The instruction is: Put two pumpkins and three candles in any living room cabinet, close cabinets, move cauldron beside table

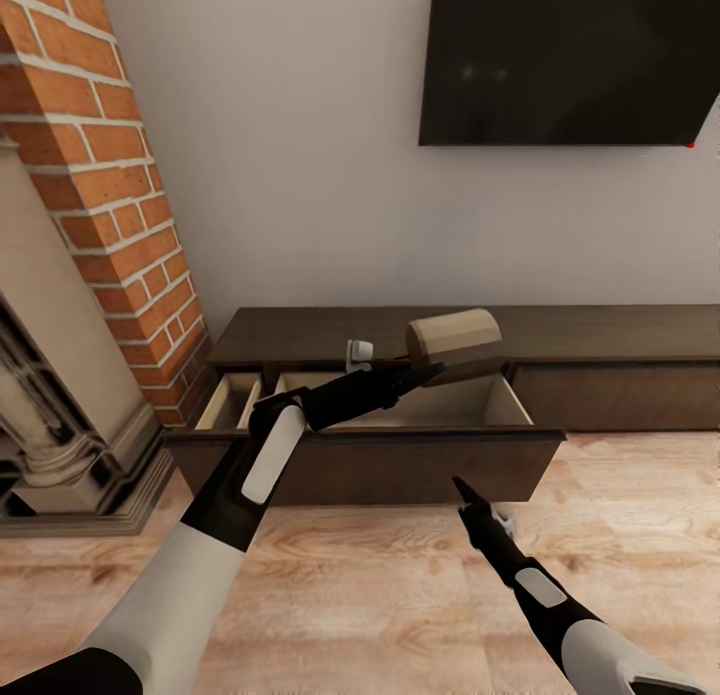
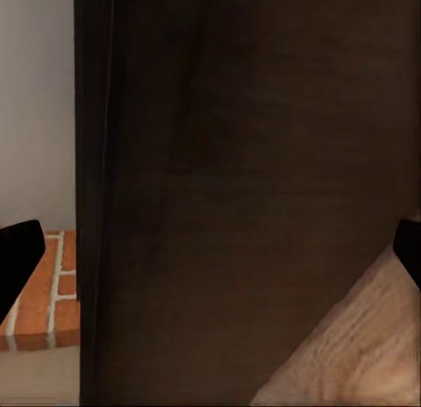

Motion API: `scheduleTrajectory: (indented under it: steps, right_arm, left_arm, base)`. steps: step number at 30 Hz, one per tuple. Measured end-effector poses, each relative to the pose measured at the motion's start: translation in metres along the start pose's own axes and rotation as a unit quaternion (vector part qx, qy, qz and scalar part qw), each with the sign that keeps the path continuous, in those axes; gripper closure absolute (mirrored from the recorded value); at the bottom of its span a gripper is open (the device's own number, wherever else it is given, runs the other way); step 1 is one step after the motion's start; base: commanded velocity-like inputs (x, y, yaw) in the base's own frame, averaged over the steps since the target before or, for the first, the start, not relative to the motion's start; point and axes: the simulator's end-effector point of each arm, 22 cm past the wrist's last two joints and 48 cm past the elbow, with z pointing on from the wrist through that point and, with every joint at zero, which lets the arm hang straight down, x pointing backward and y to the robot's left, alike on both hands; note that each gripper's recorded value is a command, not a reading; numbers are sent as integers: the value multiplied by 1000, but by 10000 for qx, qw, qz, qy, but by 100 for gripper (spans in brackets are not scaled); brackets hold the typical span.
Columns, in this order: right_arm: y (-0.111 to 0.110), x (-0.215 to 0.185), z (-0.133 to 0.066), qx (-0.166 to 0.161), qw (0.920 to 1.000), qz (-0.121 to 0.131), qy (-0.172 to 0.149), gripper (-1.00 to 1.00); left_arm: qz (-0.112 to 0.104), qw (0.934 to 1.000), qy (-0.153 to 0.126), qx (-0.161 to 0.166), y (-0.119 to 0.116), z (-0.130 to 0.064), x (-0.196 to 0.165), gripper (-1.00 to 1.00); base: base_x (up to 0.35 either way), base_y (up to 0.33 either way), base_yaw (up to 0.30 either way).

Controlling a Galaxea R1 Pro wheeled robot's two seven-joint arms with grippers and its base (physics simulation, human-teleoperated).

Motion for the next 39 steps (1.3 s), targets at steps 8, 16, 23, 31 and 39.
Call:
scheduleTrajectory:
  steps: [8,16,23,31,39]
  right_arm:
    - [1,2,0,-3,10000,-8,65,-100]
    - [8,-1,-1,-61,10000,-26,43,-100]
    - [14,-3,-1,-140,9999,-47,29,-100]
    - [15,-3,-1,-162,9998,-67,10,-100]
    - [13,-1,-1,-121,9999,-57,14,-100]
  left_arm:
    - [-46,10000,28,-40,3,0,3,100]
    - [-10,10000,30,-28,-2,1,1,100]
    - [30,9999,28,-120,0,1,-1,100]
    - [28,9997,21,-258,6,1,-1,100]
    - [30,9997,22,-261,6,1,-1,100]
  base:
    - [-95,0,-59]
    - [-5,0,-118]
    - [0,0,-58]
    - [0,0,-2]
    - [0,0,0]
